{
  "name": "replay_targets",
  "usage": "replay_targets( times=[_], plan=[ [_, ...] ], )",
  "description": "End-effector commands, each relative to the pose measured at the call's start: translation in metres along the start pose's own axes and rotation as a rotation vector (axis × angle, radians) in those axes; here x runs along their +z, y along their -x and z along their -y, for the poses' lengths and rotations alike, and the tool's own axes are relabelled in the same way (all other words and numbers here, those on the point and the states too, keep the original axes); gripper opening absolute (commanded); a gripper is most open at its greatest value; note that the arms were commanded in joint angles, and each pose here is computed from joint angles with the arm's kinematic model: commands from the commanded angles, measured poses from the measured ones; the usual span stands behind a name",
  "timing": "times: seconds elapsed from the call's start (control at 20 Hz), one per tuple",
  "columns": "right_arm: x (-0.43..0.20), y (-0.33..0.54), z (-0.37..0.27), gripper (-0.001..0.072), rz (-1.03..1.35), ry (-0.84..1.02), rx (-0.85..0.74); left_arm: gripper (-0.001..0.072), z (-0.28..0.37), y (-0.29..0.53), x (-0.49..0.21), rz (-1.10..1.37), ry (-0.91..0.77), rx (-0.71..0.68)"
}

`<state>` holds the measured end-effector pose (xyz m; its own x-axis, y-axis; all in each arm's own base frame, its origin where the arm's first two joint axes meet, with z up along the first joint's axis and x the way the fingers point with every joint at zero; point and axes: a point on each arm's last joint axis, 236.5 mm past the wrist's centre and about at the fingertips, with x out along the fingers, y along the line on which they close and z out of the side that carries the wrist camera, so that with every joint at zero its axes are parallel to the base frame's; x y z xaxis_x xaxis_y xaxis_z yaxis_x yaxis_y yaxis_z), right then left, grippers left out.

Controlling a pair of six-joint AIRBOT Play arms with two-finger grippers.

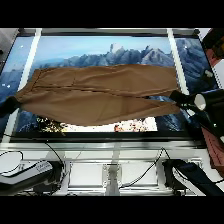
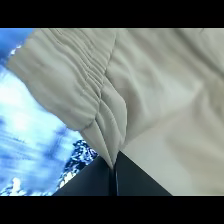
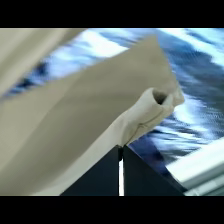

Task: Fold the clothes and pants, and hang the long-sleeved shirts on hangers.

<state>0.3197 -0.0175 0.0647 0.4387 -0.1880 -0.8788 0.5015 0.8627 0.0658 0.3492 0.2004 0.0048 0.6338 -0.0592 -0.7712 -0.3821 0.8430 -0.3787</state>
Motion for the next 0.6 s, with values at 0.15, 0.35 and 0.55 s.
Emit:
replay_targets(
  times=[0.15, 0.35, 0.55],
  plan=[
    [0.038, 0.017, -0.022, 0.0008, 0.128, -0.008, 0.089, 0.002, 0.023, 0.066, 0.06, 0.048, -0.197, 0.247],
    [0.053, -0.009, -0.038, 0.0007, 0.141, -0.002, 0.104, 0.002, 0.066, 0.049, 0.095, 0.091, -0.259, 0.247],
    [0.104, -0.026, -0.058, 0.0007, 0.207, -0.034, 0.134, 0.0021, 0.07, 0.01, 0.11, 0.131, -0.174, 0.248]
  ],
)
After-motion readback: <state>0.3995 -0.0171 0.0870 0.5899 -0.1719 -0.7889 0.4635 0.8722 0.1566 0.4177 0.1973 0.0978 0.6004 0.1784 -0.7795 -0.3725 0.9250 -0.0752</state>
